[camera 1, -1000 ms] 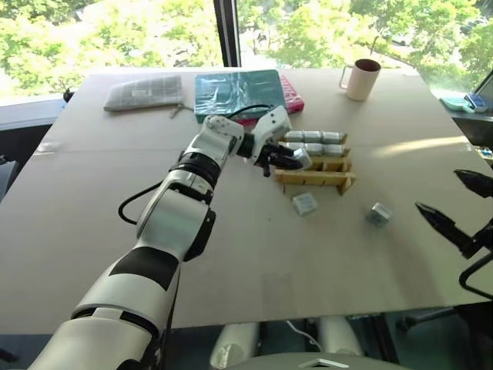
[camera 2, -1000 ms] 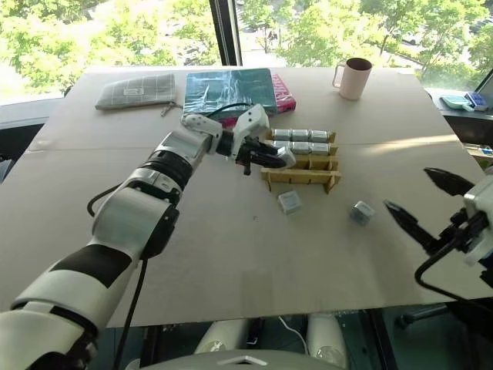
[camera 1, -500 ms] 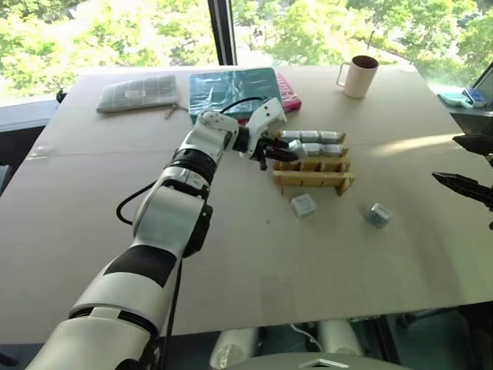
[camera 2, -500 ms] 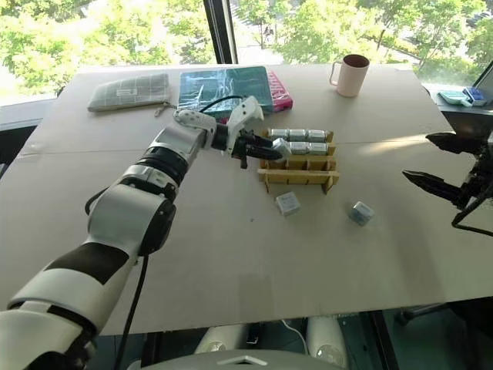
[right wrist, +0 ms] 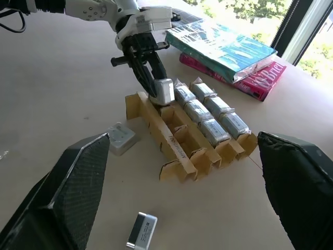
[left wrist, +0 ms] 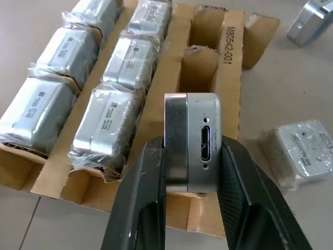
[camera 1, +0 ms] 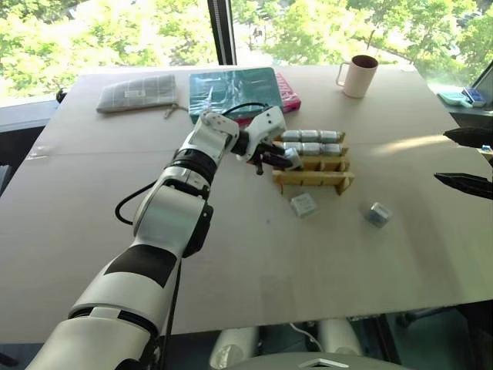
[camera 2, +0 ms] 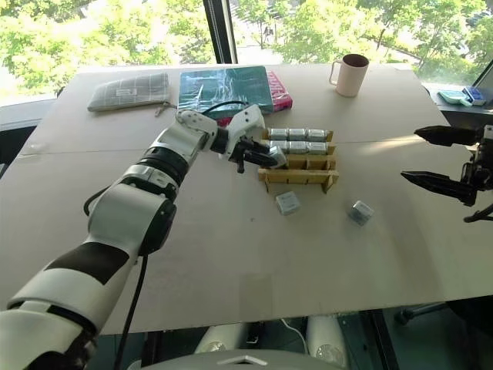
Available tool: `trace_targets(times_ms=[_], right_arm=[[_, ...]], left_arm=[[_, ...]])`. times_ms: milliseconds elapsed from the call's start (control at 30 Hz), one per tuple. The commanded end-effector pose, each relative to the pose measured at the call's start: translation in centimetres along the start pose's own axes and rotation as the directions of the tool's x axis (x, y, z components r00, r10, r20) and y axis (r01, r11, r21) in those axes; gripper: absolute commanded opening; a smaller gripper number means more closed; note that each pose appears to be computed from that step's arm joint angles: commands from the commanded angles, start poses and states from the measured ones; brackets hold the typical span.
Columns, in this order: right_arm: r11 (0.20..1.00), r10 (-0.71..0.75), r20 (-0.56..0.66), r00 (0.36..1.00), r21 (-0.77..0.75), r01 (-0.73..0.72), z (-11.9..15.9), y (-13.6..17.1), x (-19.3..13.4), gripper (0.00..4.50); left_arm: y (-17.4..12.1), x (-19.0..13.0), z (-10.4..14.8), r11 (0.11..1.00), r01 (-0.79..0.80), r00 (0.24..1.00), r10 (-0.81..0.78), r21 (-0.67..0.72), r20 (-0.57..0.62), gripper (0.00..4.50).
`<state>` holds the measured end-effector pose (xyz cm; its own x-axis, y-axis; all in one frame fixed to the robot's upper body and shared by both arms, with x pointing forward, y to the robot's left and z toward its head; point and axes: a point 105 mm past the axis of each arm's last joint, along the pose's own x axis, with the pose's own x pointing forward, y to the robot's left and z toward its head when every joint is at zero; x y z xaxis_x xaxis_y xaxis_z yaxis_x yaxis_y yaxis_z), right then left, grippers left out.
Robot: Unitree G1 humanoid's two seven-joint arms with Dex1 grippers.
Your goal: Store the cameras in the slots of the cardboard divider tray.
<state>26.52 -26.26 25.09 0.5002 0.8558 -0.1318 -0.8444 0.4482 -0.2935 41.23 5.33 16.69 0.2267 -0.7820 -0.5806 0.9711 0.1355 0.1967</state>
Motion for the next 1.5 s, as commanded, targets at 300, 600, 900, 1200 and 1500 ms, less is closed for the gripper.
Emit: trace_targets(times_ms=[300,600,900,1200,1500], right_arm=[[0.999,-0.024,-0.007,1.0,-0.036,0.024,0.5,1.1,-0.4,4.5],[0.98,-0.194,-0.052,0.98,-0.048,0.191,-0.9,0.9,0.6,4.5],[0.924,-0.361,-0.222,0.906,-0.22,0.314,-5.1,3.2,4.4,4.5],[0.936,-0.274,-0.405,0.872,0.096,0.339,-10.4,6.0,5.6,4.5],[0.899,-0.279,-0.466,0.84,0.18,0.399,-12.9,4.6,5.8,4.5]], left_arm=[[0.5,0.3,1.8,0.976,-0.006,0.992,0.034,0.216,-0.125,1.77],[0.5,-4.3,7.0,0.994,-0.004,0.971,-0.021,0.106,0.24,4.1],[-6.7,-6.9,3.7,0.993,-0.042,0.829,0.095,-0.108,0.551,4.1],[-13.1,-7.4,0.5,0.99,0.022,0.791,0.068,-0.138,0.608,4.1],[-15.0,-8.1,-1.8,0.985,0.052,0.816,0.053,-0.164,0.576,4.1]])
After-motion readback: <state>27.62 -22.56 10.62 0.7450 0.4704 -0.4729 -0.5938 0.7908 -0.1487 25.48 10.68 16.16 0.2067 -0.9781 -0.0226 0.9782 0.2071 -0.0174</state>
